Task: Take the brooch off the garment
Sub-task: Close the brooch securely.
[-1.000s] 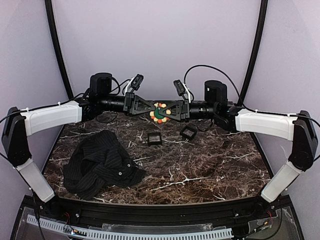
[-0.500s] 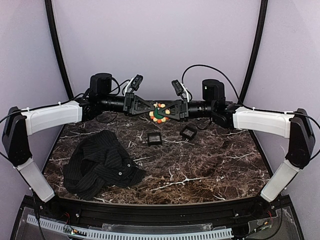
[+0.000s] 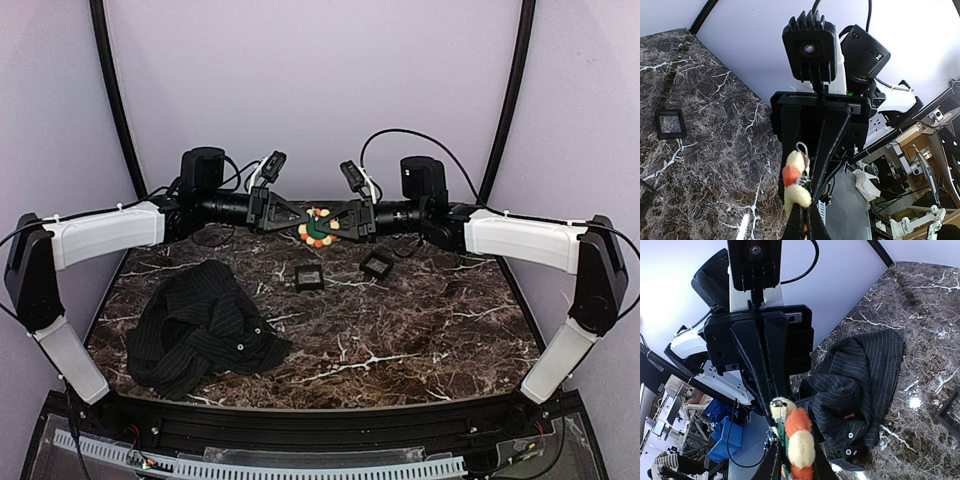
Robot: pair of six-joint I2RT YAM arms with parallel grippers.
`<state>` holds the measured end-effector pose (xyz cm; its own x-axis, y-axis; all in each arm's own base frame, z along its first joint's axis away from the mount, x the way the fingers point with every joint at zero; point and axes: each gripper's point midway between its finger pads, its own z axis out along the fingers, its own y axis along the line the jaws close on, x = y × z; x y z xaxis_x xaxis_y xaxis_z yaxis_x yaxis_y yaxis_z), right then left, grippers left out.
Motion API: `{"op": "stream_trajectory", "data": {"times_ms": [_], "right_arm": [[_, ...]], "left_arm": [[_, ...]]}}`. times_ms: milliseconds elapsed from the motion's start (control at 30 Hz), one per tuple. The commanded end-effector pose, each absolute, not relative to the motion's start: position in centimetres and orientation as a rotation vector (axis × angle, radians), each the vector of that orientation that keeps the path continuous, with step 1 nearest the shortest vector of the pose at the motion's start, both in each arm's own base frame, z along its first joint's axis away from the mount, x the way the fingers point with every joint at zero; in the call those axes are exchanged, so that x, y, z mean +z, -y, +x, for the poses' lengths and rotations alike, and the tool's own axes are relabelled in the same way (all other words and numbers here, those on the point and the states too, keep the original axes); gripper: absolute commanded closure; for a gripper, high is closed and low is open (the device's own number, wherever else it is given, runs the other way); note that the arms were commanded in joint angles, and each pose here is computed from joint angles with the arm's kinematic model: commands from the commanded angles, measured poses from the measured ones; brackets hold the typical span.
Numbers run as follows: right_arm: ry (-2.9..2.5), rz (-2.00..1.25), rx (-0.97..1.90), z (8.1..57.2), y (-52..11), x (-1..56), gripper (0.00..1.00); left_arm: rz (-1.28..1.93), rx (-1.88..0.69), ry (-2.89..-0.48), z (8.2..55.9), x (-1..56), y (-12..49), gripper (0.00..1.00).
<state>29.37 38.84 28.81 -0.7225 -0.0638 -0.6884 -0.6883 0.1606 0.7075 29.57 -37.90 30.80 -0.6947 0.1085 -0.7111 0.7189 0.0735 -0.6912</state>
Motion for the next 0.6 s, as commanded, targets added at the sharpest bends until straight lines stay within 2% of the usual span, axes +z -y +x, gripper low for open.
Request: {"op": "stream_trajectory", "data": {"times_ms": [0,300,567], "right_arm": [[-2.07,-0.509,1.421,34.1,-37.4,25.0,0.84],[-2.056,-0.503,1.411,34.4,-37.3,25.7,0.82],[-2.034,-0.497,1.394,34.2,-36.9,26.3,0.76]], "left_arm": [[1.064,-1.79,-1.689,24.7,35.0,38.5,0.99],[1.073,-1.791,-1.685,24.5,35.0,38.6,0.99],[1.056,-1.767,-1.708,24.7,34.7,38.5,0.99]]}}
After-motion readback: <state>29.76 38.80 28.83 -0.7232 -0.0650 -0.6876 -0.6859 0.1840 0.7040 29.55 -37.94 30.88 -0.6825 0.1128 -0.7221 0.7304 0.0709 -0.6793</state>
